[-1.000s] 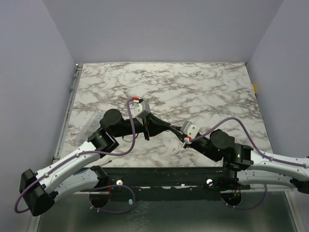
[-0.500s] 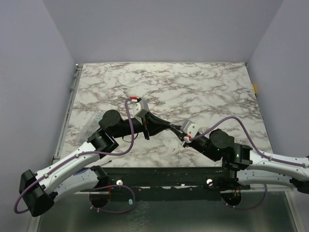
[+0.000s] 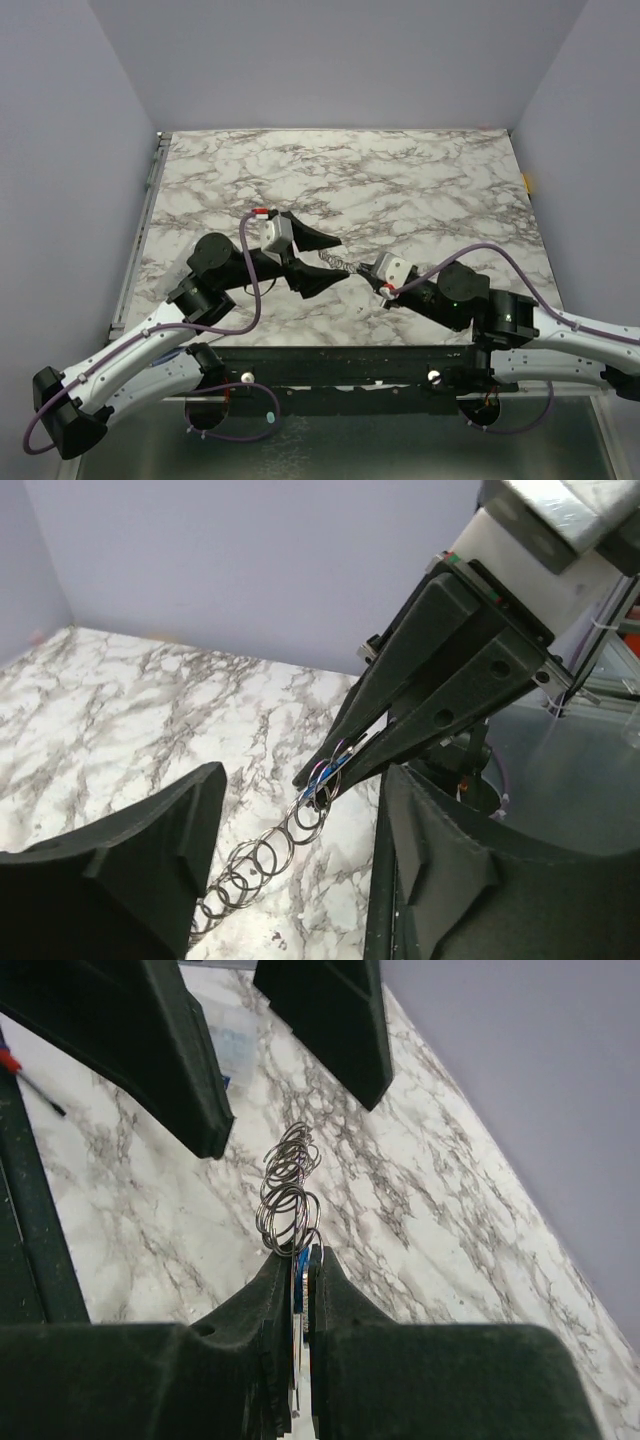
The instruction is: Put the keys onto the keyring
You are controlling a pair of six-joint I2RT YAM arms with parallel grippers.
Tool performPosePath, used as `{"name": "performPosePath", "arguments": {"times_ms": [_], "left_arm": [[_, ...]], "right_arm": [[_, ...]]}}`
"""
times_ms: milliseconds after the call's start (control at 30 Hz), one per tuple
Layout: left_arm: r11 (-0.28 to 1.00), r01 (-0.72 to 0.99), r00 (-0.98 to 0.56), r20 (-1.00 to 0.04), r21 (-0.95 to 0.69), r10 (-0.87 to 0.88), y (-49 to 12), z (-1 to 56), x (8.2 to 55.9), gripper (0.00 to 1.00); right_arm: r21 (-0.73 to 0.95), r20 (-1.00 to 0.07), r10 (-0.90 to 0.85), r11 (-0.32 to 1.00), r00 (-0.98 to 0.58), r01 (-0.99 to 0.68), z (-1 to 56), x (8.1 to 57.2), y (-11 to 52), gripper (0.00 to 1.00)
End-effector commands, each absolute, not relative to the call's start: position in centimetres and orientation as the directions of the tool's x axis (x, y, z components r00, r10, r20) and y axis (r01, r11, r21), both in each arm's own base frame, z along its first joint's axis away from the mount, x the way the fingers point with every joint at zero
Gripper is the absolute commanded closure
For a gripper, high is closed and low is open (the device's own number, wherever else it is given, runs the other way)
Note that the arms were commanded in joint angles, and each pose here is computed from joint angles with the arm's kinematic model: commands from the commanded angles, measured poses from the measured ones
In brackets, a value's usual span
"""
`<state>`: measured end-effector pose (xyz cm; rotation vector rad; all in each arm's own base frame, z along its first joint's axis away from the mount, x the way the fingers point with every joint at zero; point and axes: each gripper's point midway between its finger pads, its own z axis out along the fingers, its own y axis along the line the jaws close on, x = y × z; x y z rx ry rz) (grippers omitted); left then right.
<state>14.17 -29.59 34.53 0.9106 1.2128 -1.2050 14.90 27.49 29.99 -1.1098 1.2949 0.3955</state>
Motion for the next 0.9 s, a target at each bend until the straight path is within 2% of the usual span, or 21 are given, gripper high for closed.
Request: {"name": "performPosePath", "arguments": {"times_ms": [0,100,233,367,433,867], "left_arm": [[0.100,0.995,0.013,-0.986,-0.004,-0.164,-29.0,34.6,12.3,0.25],[0.069,0.998,0.023,-0.989,0.013,-0.148,-29.0,34.4,11.8,0.24],[-0.002,1.000,0.000,-0.995,0.000,-0.095,-29.6,33.1,11.1,0.30],[-0.028,0.999,-0.044,-0.999,-0.044,-0.004,-30.2,30.6,11.4,0.42],[-0.039,0.998,-0.051,-0.999,-0.051,0.007,-30.3,30.2,11.3,0.44],[-0.157,0.980,-0.115,-0.992,-0.122,0.055,-31.3,28.7,9.7,0.43]], "right_arm": [[-0.462,-0.838,-0.459,0.307,0.295,-0.832,28.3,13.2,27.0,0.99],[-0.461,-0.804,-0.525,0.255,0.279,-0.850,27.4,12.8,26.6,0.99],[-0.456,-0.743,-0.609,0.157,0.278,-0.876,25.4,12.0,26.2,0.99],[-0.449,-0.682,-0.678,0.094,0.273,-0.889,23.9,11.8,26.0,1.00],[-0.446,-0.668,-0.692,0.081,0.272,-0.891,23.7,11.7,26.0,0.99],[-0.442,-0.710,-0.642,0.085,0.290,-0.893,25.5,11.3,26.1,0.99]]}}
